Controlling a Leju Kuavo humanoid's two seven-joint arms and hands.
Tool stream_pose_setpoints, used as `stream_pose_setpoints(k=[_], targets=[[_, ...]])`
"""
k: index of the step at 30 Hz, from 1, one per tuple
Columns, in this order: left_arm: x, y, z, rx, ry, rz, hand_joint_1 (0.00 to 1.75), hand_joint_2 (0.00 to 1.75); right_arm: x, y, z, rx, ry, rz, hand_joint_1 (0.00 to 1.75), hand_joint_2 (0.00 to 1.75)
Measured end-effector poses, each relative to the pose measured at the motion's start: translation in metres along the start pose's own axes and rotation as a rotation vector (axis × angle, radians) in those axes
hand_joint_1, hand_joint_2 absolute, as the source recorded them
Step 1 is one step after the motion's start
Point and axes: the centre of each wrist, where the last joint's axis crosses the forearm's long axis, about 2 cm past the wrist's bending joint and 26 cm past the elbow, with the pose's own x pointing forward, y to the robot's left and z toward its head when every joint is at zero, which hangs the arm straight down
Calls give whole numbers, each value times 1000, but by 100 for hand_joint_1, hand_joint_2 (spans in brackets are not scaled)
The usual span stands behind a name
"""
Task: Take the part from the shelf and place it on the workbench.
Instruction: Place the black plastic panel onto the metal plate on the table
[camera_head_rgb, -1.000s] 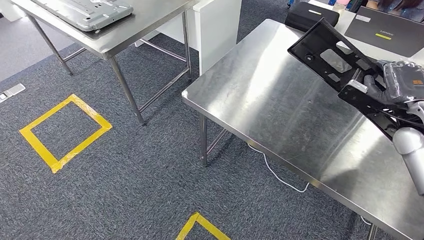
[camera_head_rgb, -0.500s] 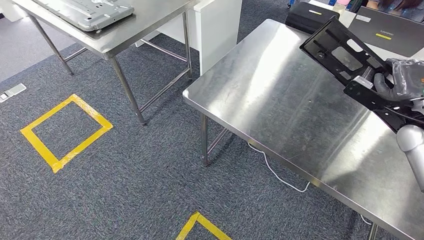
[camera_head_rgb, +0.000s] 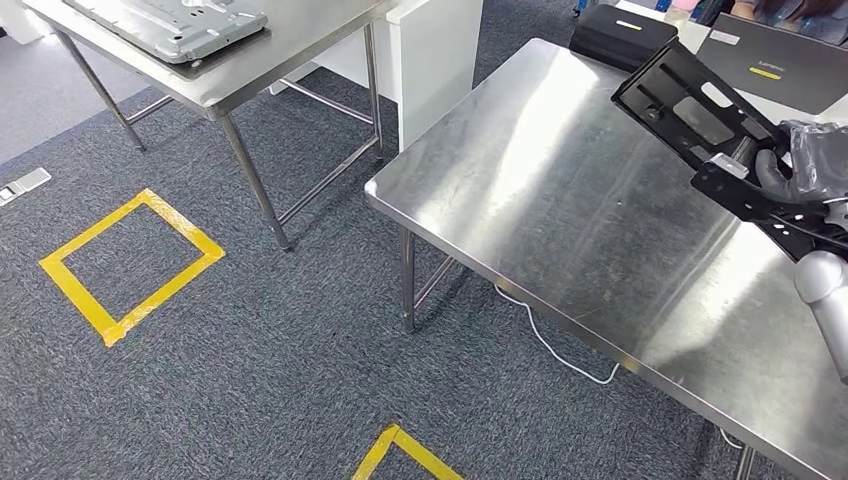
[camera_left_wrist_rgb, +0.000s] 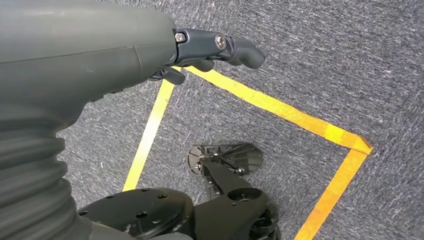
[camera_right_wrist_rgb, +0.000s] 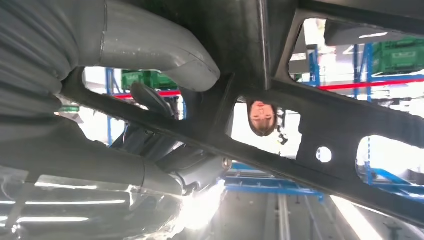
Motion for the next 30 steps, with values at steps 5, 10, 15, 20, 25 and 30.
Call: stream_pose_setpoints(k=[5,10,15,20,25,30], targets=[[1,-2,0,-3,-2,0,0,175,-3,-3,-3,-10,13,-7,175,175],[1,-3,0,-4,-3,1,0,175,-3,-1,-2,-3,11,-8,175,175],[1,-1,-1,1,-3,-1,0,175,-2,0,-2,2,8,-11,175,175],[1,0,0,3,-1,2,0,175,-1,1,-3,3,8,-16,175,175],[1,1,-1,8,0,6,0,175,0,3,-2,10,6,-20,175,175],[2,2,-1,12,-1,6,0,175,0,4,-2,14,5,-19,175,175]])
